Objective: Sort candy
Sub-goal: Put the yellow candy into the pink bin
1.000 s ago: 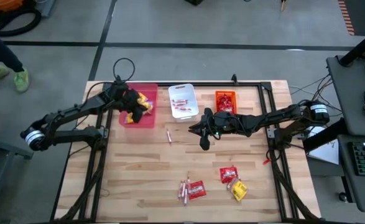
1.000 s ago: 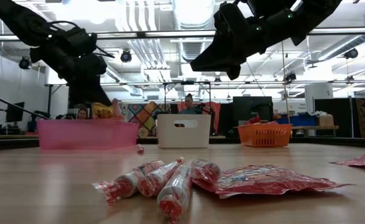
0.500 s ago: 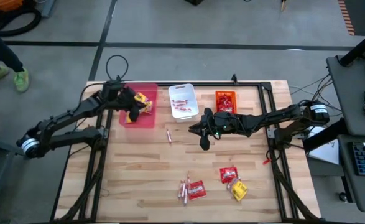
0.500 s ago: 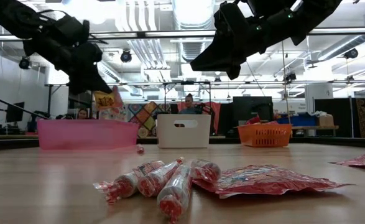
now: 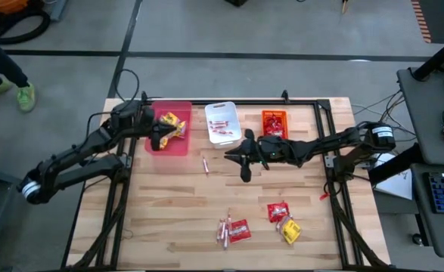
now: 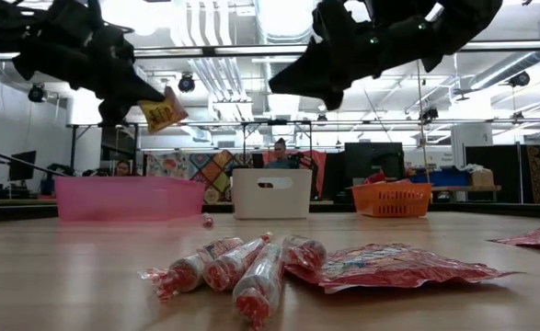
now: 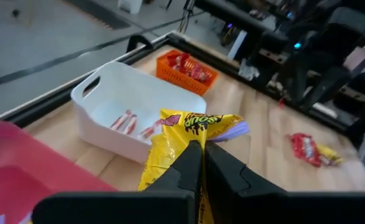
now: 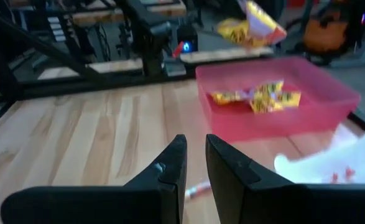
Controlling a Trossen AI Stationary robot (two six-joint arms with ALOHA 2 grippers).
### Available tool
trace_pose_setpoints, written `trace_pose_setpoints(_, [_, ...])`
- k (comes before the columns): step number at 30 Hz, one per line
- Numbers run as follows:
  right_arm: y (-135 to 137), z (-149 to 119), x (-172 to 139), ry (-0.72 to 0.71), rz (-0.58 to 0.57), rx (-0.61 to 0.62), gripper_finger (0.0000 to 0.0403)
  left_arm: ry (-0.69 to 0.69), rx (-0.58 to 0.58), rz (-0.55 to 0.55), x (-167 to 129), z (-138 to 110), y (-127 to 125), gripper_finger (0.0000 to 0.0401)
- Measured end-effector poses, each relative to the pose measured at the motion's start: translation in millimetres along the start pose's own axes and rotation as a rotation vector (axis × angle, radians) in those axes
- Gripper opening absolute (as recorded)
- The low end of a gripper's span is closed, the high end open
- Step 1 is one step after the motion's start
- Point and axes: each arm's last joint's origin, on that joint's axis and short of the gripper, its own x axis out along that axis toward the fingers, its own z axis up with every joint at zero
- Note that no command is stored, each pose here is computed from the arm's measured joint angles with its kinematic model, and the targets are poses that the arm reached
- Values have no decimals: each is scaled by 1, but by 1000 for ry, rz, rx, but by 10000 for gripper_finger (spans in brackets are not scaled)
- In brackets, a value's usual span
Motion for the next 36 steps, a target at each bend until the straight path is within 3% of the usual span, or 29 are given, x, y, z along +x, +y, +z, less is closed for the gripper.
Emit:
trace_pose_setpoints(9, [-4, 4, 13, -164, 5, -74, 52, -102, 7, -99, 0, -20, -9, 0])
trace_pose_setpoints(15, [-10, 21, 31, -200, 88, -103, 52, -177, 69, -210, -1, -23, -20, 0])
trace_pose_setpoints(19, [-16, 26, 47, -204, 72, -139, 52, -200, 93, -269, -2, -22, -26, 0])
trace_pose_setpoints(28, [-27, 51, 68, -132, 46, -166, 52, -239, 170, -279, -6, -20, -28, 0])
trace_pose_setpoints(36, [-20, 58, 74, -95, 158, -152, 68, -226, 192, -296, -5, -23, -28, 0])
